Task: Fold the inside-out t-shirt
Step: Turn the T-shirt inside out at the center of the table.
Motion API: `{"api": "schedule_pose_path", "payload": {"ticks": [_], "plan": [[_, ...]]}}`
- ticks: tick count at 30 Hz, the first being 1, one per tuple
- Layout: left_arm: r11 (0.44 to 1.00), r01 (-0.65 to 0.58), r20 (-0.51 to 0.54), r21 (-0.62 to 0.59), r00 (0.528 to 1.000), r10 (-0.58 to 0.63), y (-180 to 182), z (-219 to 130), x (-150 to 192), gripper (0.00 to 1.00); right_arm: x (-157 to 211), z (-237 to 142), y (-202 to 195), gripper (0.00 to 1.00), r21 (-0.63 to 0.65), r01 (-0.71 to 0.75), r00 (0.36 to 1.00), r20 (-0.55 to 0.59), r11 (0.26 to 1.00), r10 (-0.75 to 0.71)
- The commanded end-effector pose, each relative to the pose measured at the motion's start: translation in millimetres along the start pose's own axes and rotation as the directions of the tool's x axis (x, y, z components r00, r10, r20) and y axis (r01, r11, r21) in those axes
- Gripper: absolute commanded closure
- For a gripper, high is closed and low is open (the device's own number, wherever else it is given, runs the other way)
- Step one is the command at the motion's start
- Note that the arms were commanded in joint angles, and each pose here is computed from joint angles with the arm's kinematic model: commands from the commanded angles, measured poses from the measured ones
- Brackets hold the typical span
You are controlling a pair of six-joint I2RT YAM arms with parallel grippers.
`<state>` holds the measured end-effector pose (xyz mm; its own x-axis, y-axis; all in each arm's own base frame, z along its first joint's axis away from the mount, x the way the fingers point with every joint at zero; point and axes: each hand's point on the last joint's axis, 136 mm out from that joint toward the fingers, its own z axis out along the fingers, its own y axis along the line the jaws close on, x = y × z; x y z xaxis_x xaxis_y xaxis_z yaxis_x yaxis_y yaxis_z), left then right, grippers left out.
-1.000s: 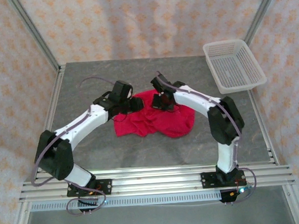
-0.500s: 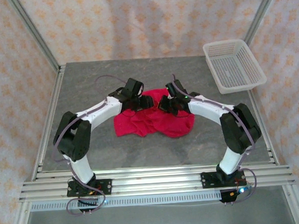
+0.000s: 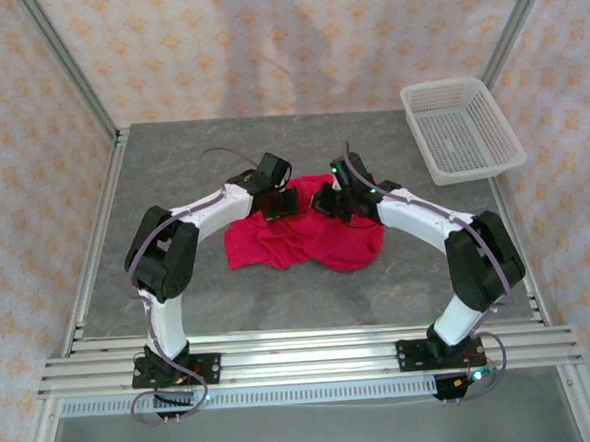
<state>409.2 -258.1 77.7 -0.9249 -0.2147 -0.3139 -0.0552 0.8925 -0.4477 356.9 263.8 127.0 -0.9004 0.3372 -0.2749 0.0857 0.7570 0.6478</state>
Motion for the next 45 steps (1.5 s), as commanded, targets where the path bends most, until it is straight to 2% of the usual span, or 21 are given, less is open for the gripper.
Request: {"api": "schedule_pose_path", "payload": {"ticks": [1, 5, 8, 10, 15, 19, 22, 25, 27, 30, 34, 35, 38, 42, 45], "plan": [[0.999, -0.021, 0.136, 0.034, 0.991, 0.016, -31, -61, -42, 1.00, 3, -7, -14, 1.00, 0.053, 0.027, 0.999, 0.030, 0.998, -0.028], [0.993, -0.061, 0.268, 0.103, 0.963, 0.031, -62, -132, -69, 1.00, 15, 2, -50, 1.00, 0.156, 0.007, 1.000, 0.024, 0.988, -0.010], [0.986, -0.068, 0.331, 0.155, 0.944, 0.013, -69, -163, -68, 1.00, 24, 7, -72, 1.00, 0.215, -0.024, 1.000, 0.019, 0.976, 0.020], [0.980, -0.054, 0.345, 0.190, 0.938, -0.015, -65, -167, -60, 1.00, 27, 8, -77, 1.00, 0.220, -0.042, 0.999, 0.021, 0.975, 0.038], [0.978, 0.000, 0.300, 0.210, 0.952, -0.064, -36, -137, -24, 1.00, 28, 2, -71, 1.00, 0.205, -0.039, 0.999, 0.011, 0.978, 0.038], [0.981, 0.048, 0.226, 0.189, 0.970, -0.091, -7, -102, 8, 1.00, 25, -21, -56, 1.00, 0.164, -0.014, 0.999, 0.037, 0.986, 0.008], [0.984, 0.078, 0.191, 0.160, 0.975, -0.109, 10, -82, 23, 1.00, 25, -50, -27, 1.00, 0.027, 0.044, 0.996, 0.078, 0.999, -0.046], [0.982, 0.094, 0.171, 0.165, 0.978, -0.122, 12, -71, 26, 1.00, 26, -82, 4, 1.00, -0.146, 0.124, 0.984, 0.149, 0.982, -0.102], [0.979, 0.093, 0.173, 0.183, 0.977, -0.125, 5, -71, 22, 1.00, 24, -99, 5, 1.00, -0.171, 0.152, 0.968, 0.223, 0.973, -0.112], [0.973, 0.086, 0.183, 0.215, 0.975, -0.127, -9, -76, 12, 1.00, 29, -105, -13, 1.00, -0.145, 0.165, 0.957, 0.263, 0.976, -0.123], [0.964, 0.079, 0.190, 0.256, 0.973, -0.130, -27, -78, 4, 1.00, 53, -74, -70, 1.00, -0.021, 0.100, 0.975, 0.204, 0.995, -0.093], [0.959, 0.082, 0.187, 0.271, 0.973, -0.136, -32, -77, 3, 1.00, 61, -64, -87, 0.98, 0.024, 0.064, 0.983, 0.172, 0.998, -0.067], [0.953, 0.079, 0.181, 0.291, 0.974, -0.136, -41, -73, 3, 1.00, 75, -50, -107, 0.77, 0.116, 0.017, 0.997, 0.075, 0.993, -0.026], [0.956, 0.070, 0.165, 0.284, 0.979, -0.121, -44, -69, 8, 1.00, 59, -69, -76, 0.73, 0.137, 0.050, 0.994, 0.088, 0.989, -0.063], [0.957, 0.070, 0.168, 0.282, 0.978, -0.121, -43, -70, 9, 1.00, 50, -84, -46, 0.87, 0.115, 0.082, 0.989, 0.113, 0.990, -0.095]]}}
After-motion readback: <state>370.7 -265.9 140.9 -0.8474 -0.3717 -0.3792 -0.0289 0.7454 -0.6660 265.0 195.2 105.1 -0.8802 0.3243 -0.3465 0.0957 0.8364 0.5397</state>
